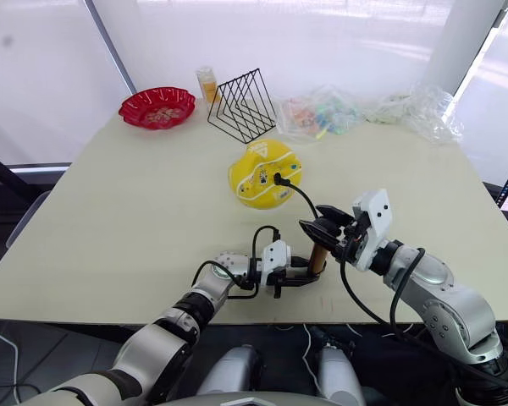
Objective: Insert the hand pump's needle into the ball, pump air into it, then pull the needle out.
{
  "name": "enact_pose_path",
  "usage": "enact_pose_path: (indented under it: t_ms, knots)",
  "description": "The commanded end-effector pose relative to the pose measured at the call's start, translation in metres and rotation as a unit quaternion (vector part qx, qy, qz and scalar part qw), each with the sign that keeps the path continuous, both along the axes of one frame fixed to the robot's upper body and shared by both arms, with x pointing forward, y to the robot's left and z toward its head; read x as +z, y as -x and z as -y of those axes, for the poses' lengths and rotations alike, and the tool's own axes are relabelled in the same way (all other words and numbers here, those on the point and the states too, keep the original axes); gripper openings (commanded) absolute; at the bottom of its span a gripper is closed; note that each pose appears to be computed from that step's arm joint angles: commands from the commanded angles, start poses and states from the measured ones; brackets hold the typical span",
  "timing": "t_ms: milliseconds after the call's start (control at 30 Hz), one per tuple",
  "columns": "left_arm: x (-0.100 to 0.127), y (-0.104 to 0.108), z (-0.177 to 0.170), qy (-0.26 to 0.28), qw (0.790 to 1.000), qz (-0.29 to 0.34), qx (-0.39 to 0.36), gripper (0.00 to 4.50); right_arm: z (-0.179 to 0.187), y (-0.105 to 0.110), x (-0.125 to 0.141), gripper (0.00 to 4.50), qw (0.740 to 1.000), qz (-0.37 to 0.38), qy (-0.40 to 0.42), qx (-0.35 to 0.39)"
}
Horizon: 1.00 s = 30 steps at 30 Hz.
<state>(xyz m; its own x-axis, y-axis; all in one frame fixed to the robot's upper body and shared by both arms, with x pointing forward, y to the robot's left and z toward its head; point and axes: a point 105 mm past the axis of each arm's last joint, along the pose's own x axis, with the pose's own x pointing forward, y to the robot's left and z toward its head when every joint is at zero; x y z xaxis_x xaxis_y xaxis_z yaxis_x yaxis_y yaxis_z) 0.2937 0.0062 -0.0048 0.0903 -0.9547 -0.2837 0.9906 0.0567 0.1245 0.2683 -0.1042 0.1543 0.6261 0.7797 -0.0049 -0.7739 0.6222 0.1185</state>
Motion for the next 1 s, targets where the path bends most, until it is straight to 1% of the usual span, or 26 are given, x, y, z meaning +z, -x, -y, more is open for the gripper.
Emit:
enact_pose_path:
  t_ms: [33, 133, 233, 333, 400, 500, 600, 667, 733, 767, 933, 1000]
  knots:
    - [-0.048, 0.028, -0.023, -0.088, 0.993, -0.082, -0.017, 1.11, 0.012, -0.001, 0.027, 2.02, 1.0, 0.023, -0.015, 0.004]
    - [-0.049, 0.029, -0.023, -0.089, 0.992, -0.087, -0.021, 1.11, 0.019, 0.0, 0.058, 2.02, 0.998, 0.049, -0.027, 0.014]
    - [-0.049, 0.03, -0.024, -0.09, 0.992, -0.09, -0.023, 1.11, 0.024, 0.0, 0.079, 2.02, 0.997, 0.066, -0.033, 0.017]
    - [-0.05, 0.031, -0.026, -0.094, 0.991, -0.091, -0.025, 1.11, 0.035, -0.001, 0.12, 2.02, 0.993, 0.11, -0.036, 0.012]
    - [-0.05, 0.031, -0.027, -0.095, 0.991, -0.091, -0.026, 1.11, 0.042, -0.001, 0.138, 2.02, 0.991, 0.127, -0.036, 0.005]
    - [-0.051, 0.031, -0.027, -0.096, 0.991, -0.091, -0.027, 1.11, 0.049, 0.001, 0.157, 2.02, 0.988, 0.147, -0.04, -0.001]
    - [-0.051, 0.032, -0.028, -0.096, 0.991, -0.092, -0.027, 1.11, 0.048, 0.002, 0.163, 2.02, 0.988, 0.148, -0.042, -0.001]
    - [-0.051, 0.033, -0.027, -0.095, 0.991, -0.093, -0.029, 1.11, 0.038, -0.002, 0.137, 2.02, 0.993, 0.117, -0.025, 0.0]
    - [-0.051, 0.034, -0.027, -0.094, 0.991, -0.093, -0.029, 1.11, 0.031, -0.008, 0.113, 2.02, 0.996, 0.09, -0.027, -0.007]
    - [-0.052, 0.034, -0.027, -0.094, 0.991, -0.093, -0.029, 1.11, 0.03, -0.009, 0.108, 2.02, 0.996, 0.084, -0.03, -0.011]
    - [-0.052, 0.034, -0.028, -0.094, 0.991, -0.093, -0.029, 1.11, 0.021, -0.014, 0.051, 2.02, 0.999, 0.024, -0.02, -0.019]
    - [-0.052, 0.034, -0.028, -0.094, 0.991, -0.093, -0.028, 1.11, 0.021, -0.015, 0.036, 2.02, 1.0, 0.013, -0.007, -0.023]
